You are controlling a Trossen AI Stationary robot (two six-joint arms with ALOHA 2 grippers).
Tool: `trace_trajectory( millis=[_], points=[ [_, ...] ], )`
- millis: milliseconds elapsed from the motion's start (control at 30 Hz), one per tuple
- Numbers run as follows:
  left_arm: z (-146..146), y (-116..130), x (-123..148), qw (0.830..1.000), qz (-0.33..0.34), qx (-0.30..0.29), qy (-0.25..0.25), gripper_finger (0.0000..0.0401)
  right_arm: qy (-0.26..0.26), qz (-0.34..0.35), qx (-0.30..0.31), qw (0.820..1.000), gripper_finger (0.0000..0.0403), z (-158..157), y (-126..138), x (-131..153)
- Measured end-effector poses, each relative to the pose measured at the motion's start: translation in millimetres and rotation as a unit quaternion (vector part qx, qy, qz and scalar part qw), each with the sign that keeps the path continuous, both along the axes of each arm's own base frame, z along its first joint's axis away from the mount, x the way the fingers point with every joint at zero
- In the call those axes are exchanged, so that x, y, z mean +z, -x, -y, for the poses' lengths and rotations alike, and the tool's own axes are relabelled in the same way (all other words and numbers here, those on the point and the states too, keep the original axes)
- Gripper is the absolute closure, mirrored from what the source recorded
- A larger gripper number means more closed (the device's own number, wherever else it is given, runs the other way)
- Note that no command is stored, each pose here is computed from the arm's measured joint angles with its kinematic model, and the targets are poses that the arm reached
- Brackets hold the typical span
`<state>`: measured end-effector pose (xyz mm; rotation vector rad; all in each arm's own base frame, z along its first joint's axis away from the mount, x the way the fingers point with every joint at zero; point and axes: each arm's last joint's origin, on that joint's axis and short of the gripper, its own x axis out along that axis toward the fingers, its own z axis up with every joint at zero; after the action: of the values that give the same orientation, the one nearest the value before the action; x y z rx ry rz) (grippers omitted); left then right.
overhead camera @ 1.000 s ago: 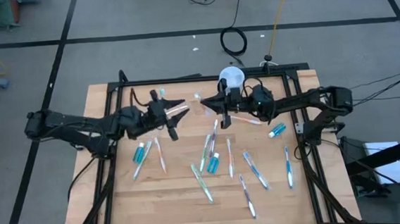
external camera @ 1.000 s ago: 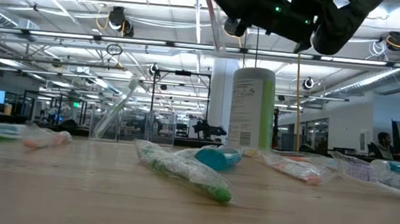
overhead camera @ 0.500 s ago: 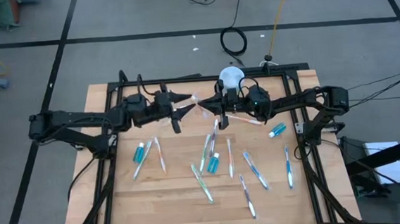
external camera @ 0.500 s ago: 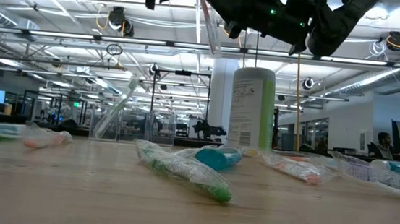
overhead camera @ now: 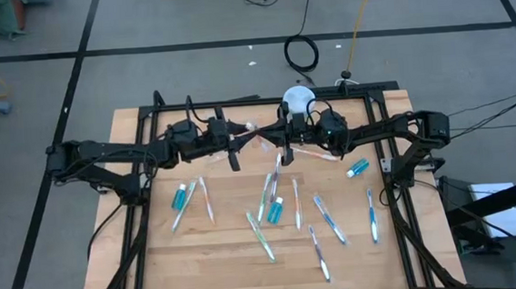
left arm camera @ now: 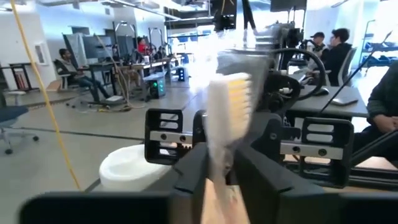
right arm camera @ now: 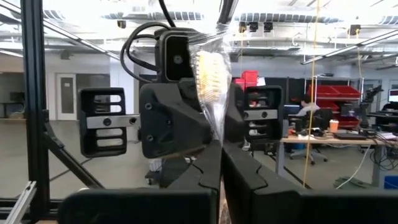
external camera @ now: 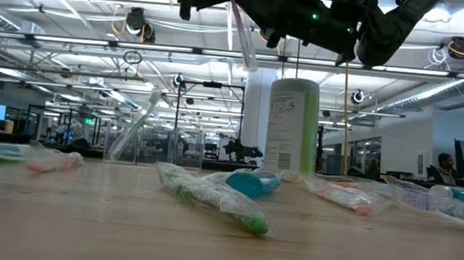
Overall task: Pick & Place toothbrushing station
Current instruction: Put the orange toothbrush into the transparent organizer
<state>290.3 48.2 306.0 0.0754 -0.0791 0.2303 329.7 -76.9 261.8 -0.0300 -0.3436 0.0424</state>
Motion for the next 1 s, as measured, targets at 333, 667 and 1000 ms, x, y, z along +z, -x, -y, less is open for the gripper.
trace_trajectory(
  millis=[333, 667, 1000],
  points=[
    [0.5, 0.2, -0.9, 1.0, -0.005, 0.006, 0.003, 0.0381, -0.003, -0.018, -0.004, 1.0, 0.0399, 3.1, -0.4, -3.3],
    [-0.9, 8.1, -2.0, 0.998, -0.046, 0.053, 0.008, 0.0394, -0.01, -0.072, -0.006, 0.997, 0.0311, 4.9, 0.9, -7.3],
    [-10.7, 38.7, 22.7, 0.99, -0.036, 0.135, -0.024, 0.0394, -0.013, -0.165, -0.05, 0.985, 0.0236, 4.3, 9.8, -8.4]
  ],
)
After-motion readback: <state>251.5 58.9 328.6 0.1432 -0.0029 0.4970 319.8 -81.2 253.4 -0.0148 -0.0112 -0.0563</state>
